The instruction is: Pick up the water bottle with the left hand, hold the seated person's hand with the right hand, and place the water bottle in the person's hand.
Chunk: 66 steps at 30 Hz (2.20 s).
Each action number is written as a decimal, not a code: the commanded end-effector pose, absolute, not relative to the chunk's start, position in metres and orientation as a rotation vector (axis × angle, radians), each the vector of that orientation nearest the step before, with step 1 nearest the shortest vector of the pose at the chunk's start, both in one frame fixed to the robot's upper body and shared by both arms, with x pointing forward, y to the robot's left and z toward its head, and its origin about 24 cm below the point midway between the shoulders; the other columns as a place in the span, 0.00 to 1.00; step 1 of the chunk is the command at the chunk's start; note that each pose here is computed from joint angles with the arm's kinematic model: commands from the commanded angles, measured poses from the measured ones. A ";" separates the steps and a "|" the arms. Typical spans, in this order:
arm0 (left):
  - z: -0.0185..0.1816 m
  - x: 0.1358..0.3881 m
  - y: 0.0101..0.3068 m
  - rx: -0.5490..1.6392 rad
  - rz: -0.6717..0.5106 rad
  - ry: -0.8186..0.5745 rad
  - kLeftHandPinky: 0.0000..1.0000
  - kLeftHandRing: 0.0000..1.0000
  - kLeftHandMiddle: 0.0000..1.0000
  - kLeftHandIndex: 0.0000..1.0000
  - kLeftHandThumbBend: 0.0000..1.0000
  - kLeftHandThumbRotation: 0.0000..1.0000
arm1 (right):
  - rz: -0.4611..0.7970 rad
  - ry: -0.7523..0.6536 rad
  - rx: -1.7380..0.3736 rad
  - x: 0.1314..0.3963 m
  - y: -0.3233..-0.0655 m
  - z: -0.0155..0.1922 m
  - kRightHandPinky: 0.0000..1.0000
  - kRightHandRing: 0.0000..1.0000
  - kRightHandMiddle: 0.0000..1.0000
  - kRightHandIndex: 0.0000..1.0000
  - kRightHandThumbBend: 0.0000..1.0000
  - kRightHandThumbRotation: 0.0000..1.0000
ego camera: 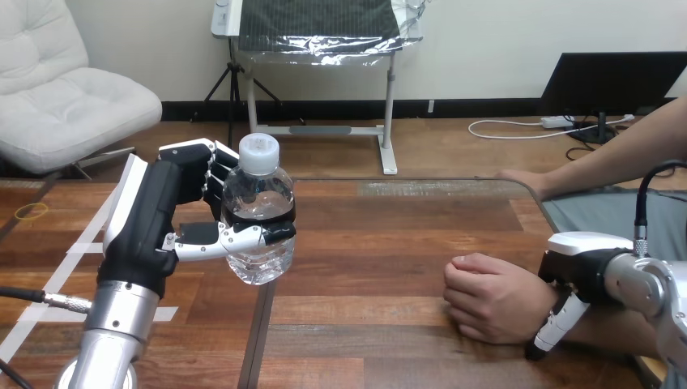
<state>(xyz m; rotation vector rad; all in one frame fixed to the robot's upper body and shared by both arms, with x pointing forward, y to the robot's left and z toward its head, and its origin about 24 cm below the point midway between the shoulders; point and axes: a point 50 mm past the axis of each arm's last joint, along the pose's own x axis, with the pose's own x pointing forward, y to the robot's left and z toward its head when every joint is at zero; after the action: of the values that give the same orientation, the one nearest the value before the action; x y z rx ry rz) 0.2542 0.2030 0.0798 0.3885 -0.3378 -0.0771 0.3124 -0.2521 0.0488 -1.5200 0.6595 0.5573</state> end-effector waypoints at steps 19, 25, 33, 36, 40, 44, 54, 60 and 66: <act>0.107 0.257 0.201 0.381 -0.049 -0.472 0.24 0.30 0.34 0.36 0.71 0.00 | 0.720 0.867 -1.544 0.284 -0.249 -0.001 0.41 0.67 0.78 0.84 0.94 0.25; 0.107 0.257 0.200 0.376 -0.049 -0.469 0.24 0.30 0.34 0.36 0.71 0.00 | 0.707 0.836 -1.553 0.284 -0.249 0.002 0.40 0.65 0.76 0.81 0.93 0.28; 0.107 0.257 0.200 0.382 -0.052 -0.474 0.24 0.30 0.34 0.36 0.72 0.00 | 0.696 0.843 -1.514 0.285 -0.250 0.004 0.40 0.65 0.75 0.78 0.92 0.34; 0.107 0.257 0.200 0.382 -0.050 -0.468 0.24 0.30 0.34 0.36 0.72 0.00 | 0.703 0.892 -1.465 0.287 -0.250 0.005 0.39 0.65 0.77 0.80 0.91 0.35; 0.107 0.258 0.200 0.370 -0.051 -0.472 0.24 0.30 0.34 0.36 0.72 0.00 | 0.696 0.911 -1.425 0.289 -0.251 0.007 0.38 0.66 0.80 0.83 0.93 0.35; 0.108 0.258 0.200 0.379 -0.047 -0.465 0.24 0.30 0.34 0.36 0.71 0.00 | 0.763 0.928 -1.400 0.291 -0.251 0.012 0.38 0.68 0.82 0.85 0.97 0.34; 0.108 0.258 0.200 0.365 -0.048 -0.464 0.24 0.30 0.34 0.36 0.71 0.00 | 0.785 0.911 -1.373 0.294 -0.252 0.024 0.38 0.68 0.79 0.80 1.00 0.33; 0.108 0.258 0.200 0.374 -0.048 -0.466 0.24 0.30 0.34 0.36 0.71 0.00 | 0.776 0.905 -1.344 0.296 -0.254 0.029 0.39 0.69 0.78 0.79 1.00 0.30; 0.108 0.257 0.200 0.383 -0.046 -0.468 0.24 0.30 0.34 0.36 0.71 0.00 | 0.775 0.896 -1.369 0.299 -0.257 0.033 0.41 0.67 0.75 0.77 1.00 0.30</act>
<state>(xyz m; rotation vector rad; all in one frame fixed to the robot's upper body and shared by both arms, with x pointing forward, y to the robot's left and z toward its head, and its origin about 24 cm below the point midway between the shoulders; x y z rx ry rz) 0.2536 0.2023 0.0818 0.3870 -0.3448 -0.0741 0.3185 -0.2577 0.0691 -1.4250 0.7632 0.6422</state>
